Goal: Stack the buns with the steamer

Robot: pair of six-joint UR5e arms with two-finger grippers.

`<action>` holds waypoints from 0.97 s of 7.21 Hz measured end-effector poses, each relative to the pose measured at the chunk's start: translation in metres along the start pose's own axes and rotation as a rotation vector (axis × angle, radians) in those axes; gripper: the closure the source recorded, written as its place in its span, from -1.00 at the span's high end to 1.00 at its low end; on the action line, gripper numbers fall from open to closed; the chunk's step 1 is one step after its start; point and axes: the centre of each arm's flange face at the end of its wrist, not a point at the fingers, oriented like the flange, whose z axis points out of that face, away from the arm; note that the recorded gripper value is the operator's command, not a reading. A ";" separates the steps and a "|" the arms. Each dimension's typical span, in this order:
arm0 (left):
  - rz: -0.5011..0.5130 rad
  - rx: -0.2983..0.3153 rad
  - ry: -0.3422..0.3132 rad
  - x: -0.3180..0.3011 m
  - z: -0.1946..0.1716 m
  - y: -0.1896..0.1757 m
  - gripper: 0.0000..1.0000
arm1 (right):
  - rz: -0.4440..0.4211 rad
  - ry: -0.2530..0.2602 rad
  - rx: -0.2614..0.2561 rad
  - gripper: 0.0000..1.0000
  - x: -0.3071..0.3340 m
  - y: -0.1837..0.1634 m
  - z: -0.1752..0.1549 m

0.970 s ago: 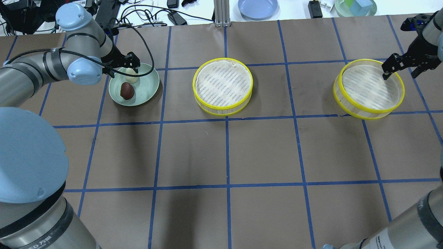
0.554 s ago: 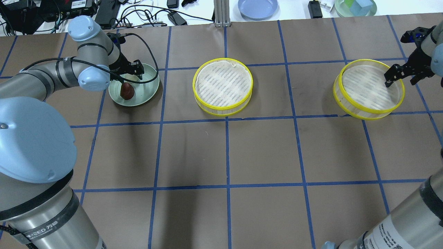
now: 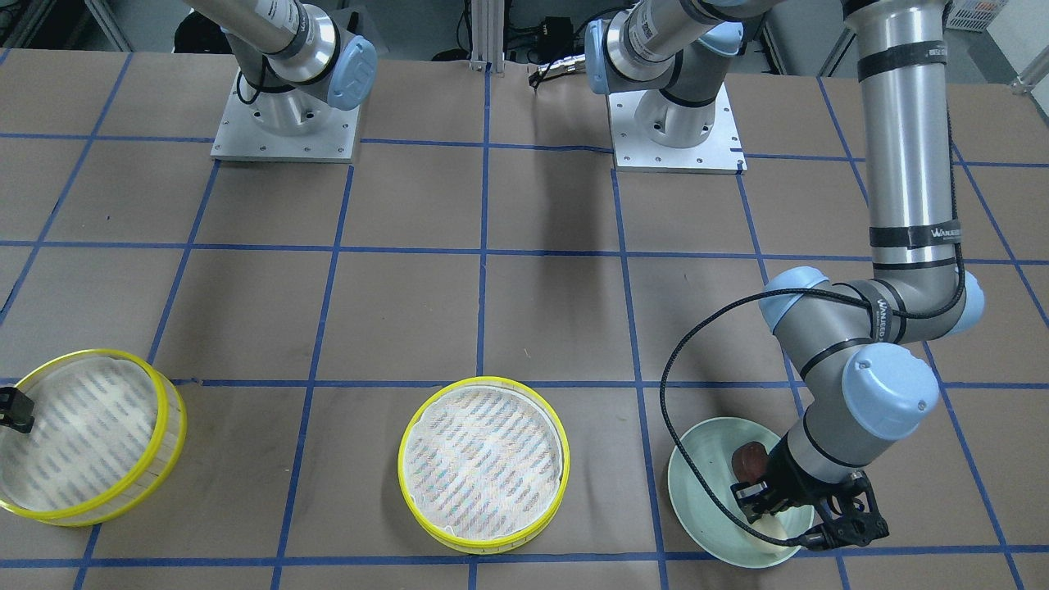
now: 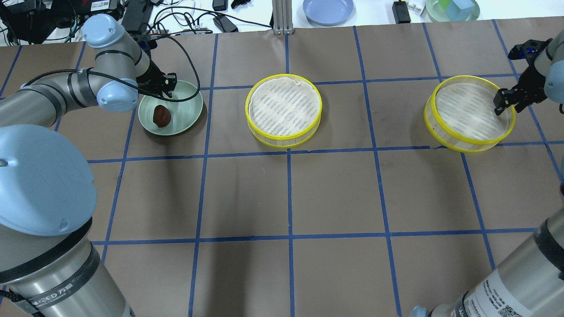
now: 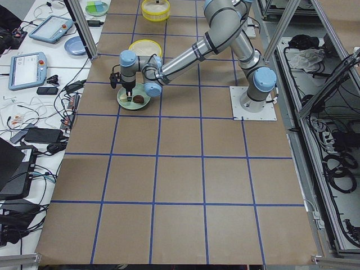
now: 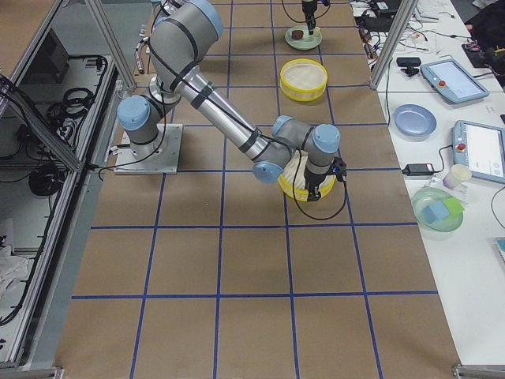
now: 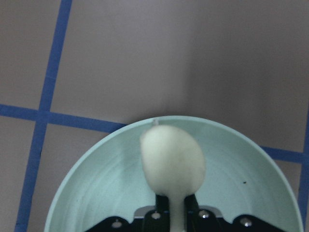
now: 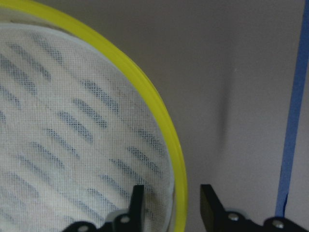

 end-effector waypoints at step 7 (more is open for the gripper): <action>-0.086 0.007 0.165 0.227 -0.062 0.082 -0.88 | 0.033 0.026 0.031 -1.00 -0.015 0.010 -0.071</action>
